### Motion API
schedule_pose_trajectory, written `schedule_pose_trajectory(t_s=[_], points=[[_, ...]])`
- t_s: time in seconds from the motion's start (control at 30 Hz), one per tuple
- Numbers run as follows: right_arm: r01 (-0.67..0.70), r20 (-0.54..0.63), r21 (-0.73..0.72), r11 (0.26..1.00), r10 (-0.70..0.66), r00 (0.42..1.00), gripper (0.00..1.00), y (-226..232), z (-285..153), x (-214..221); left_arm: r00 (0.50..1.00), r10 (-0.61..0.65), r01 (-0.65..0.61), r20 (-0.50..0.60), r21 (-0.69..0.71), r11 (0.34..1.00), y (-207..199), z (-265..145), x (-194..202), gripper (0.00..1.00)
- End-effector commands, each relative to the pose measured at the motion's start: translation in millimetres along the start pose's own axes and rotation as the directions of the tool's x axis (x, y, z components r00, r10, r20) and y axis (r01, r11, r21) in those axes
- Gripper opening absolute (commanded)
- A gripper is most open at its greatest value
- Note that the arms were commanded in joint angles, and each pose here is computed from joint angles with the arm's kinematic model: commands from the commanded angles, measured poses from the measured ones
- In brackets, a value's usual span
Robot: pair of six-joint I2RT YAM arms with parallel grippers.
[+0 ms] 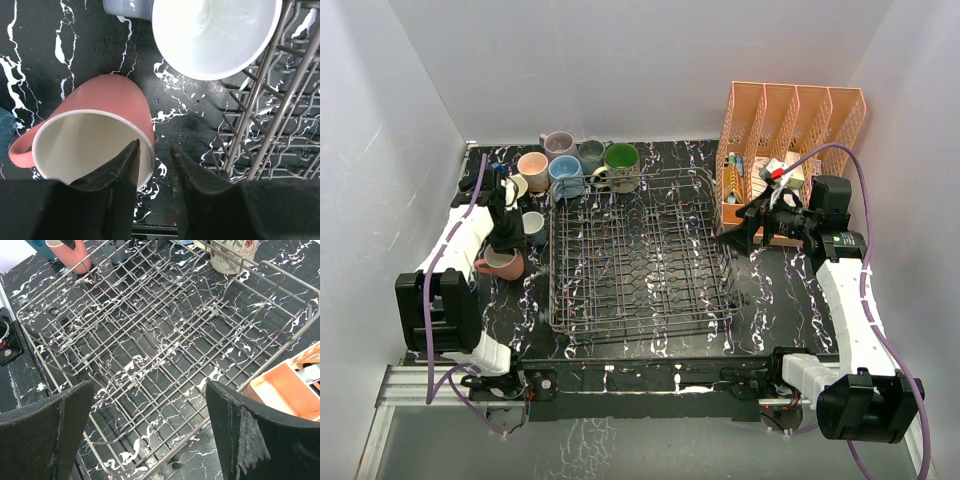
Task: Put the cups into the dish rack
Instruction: Pick up the cup at the center of the board.
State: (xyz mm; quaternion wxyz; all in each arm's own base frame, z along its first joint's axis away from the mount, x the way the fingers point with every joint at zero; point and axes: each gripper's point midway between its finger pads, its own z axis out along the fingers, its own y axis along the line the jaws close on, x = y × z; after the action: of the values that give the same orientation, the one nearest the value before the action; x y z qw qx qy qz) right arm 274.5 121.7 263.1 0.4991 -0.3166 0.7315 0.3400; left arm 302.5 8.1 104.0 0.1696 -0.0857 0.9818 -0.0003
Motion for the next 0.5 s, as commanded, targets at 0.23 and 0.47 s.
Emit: schedule_pose_trajectory(t_s=[0.23,0.47], points=[[0.062,0.041,0.000,0.998,-0.062,0.997,0.98,3.2,-2.6,-12.0,0.997,0.015,-0.014,-0.073,0.016,1.000,-1.6,22.5,23.1,0.11],[0.059,0.040,-0.008,0.998,-0.058,0.997,0.98,5.5,-3.0,-13.6,0.999,-0.002,0.003,0.033,-0.024,1.000,6.0,-5.1,9.3,0.00]])
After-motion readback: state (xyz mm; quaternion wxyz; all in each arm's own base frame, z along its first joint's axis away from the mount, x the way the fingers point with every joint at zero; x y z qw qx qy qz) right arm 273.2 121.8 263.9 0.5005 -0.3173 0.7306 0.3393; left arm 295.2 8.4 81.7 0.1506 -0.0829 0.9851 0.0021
